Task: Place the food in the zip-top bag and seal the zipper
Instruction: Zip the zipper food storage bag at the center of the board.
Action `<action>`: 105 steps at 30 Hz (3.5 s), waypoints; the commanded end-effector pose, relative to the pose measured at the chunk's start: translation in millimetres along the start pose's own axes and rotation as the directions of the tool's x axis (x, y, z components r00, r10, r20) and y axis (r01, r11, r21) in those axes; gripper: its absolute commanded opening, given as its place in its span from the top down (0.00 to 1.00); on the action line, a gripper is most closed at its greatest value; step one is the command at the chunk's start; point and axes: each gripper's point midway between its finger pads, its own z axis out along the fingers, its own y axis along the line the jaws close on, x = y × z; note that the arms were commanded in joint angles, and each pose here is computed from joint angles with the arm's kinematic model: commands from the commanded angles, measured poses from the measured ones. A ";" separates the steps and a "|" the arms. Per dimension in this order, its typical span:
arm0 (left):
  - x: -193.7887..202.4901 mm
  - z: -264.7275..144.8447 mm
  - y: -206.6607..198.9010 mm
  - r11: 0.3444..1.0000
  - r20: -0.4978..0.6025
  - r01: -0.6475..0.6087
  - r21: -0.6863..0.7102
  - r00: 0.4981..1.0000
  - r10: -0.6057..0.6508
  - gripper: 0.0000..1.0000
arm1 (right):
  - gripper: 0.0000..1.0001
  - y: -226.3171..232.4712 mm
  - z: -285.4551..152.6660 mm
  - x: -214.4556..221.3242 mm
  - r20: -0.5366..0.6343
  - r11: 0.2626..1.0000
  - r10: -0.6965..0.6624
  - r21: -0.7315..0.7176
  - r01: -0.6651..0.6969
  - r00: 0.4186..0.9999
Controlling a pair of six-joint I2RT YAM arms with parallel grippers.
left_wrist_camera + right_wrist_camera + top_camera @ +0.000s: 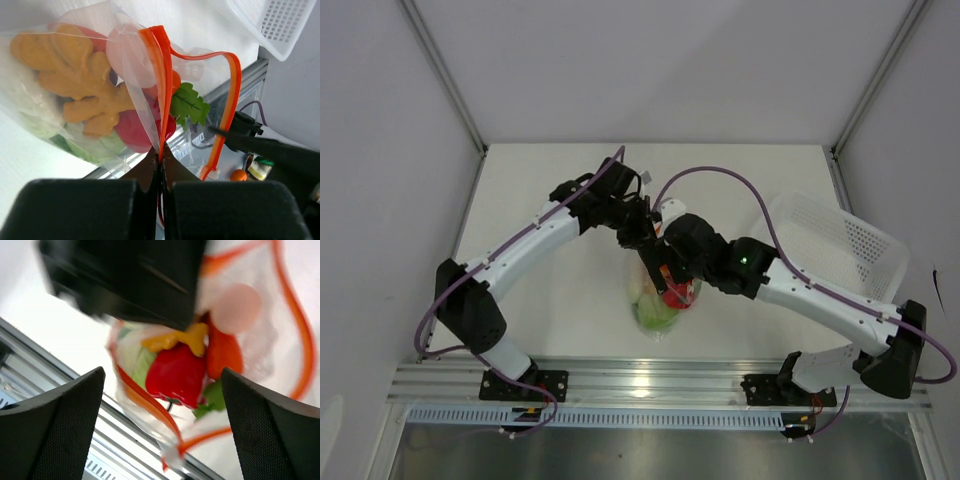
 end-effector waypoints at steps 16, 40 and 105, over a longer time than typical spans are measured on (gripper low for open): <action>3.3 -68.5 12.2 0.967 0.292 0.241 0.086 0.922 -0.256 0.99 | 0.01 -8.5 -65.6 20.8 0.358 0.926 0.364 -0.239 -0.293 0.860; 11.3 -71.2 2.1 0.970 0.249 0.207 0.129 0.940 -0.234 0.99 | 1.00 -24.1 2.4 20.1 0.539 0.918 0.395 -0.244 -0.312 0.744; 28.1 -80.1 -130.7 0.066 0.605 -0.976 0.206 0.180 0.775 0.54 | 1.00 -17.4 -82.9 -21.7 0.411 0.852 0.124 -0.510 0.115 0.903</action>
